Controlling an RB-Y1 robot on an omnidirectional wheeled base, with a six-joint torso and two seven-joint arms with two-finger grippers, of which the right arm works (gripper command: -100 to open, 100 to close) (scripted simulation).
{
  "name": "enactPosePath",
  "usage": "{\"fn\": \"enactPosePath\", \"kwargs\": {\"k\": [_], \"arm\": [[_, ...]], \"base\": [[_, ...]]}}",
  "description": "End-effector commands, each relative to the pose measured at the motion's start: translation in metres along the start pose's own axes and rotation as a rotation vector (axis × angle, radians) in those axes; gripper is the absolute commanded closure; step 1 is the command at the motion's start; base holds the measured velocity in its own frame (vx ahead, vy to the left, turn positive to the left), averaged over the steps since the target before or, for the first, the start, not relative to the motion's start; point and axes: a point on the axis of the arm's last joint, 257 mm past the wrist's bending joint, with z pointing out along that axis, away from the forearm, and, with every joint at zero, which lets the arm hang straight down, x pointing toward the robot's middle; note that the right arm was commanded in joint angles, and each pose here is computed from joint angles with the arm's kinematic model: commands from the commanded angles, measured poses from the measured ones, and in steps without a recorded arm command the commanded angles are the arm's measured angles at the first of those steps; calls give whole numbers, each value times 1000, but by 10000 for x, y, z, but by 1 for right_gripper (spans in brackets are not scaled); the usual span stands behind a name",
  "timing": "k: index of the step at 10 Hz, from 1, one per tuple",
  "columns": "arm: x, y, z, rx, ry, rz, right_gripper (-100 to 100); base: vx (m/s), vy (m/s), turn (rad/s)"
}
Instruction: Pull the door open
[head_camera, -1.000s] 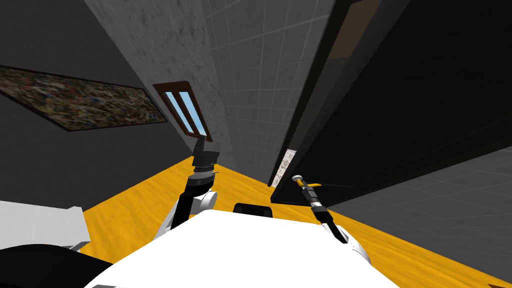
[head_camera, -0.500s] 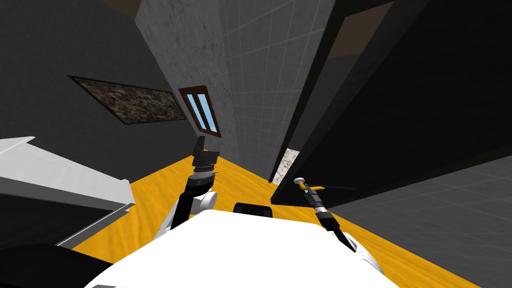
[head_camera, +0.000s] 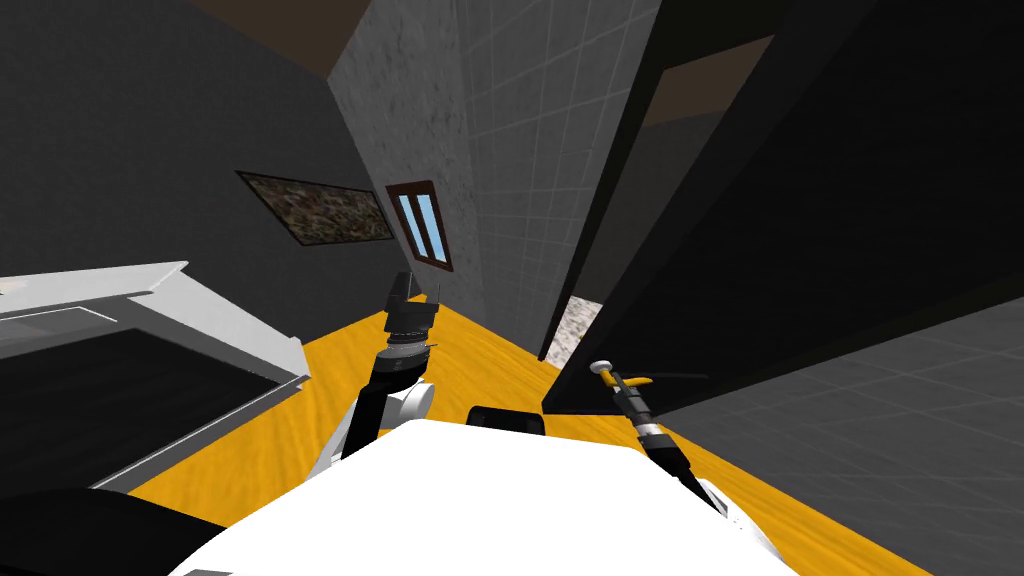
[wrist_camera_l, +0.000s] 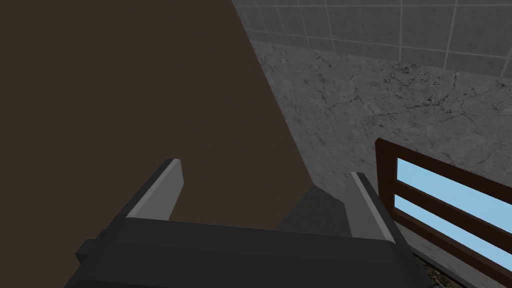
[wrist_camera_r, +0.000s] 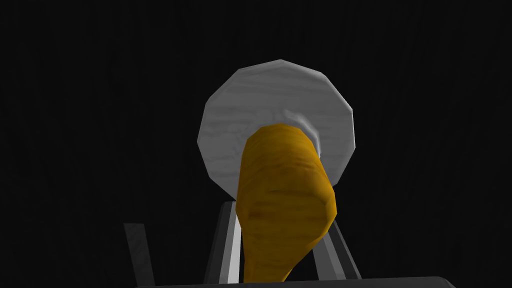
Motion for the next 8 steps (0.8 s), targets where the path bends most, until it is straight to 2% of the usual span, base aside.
{"fn": "enactPosePath", "kwargs": {"k": [1, 8], "arm": [[-4, 8, -26, -4, 6, -1, 100], [-69, 39, -205, -11, 27, -8, 100]], "base": [[-230, -86, 206], [-227, -91, 181]]}}
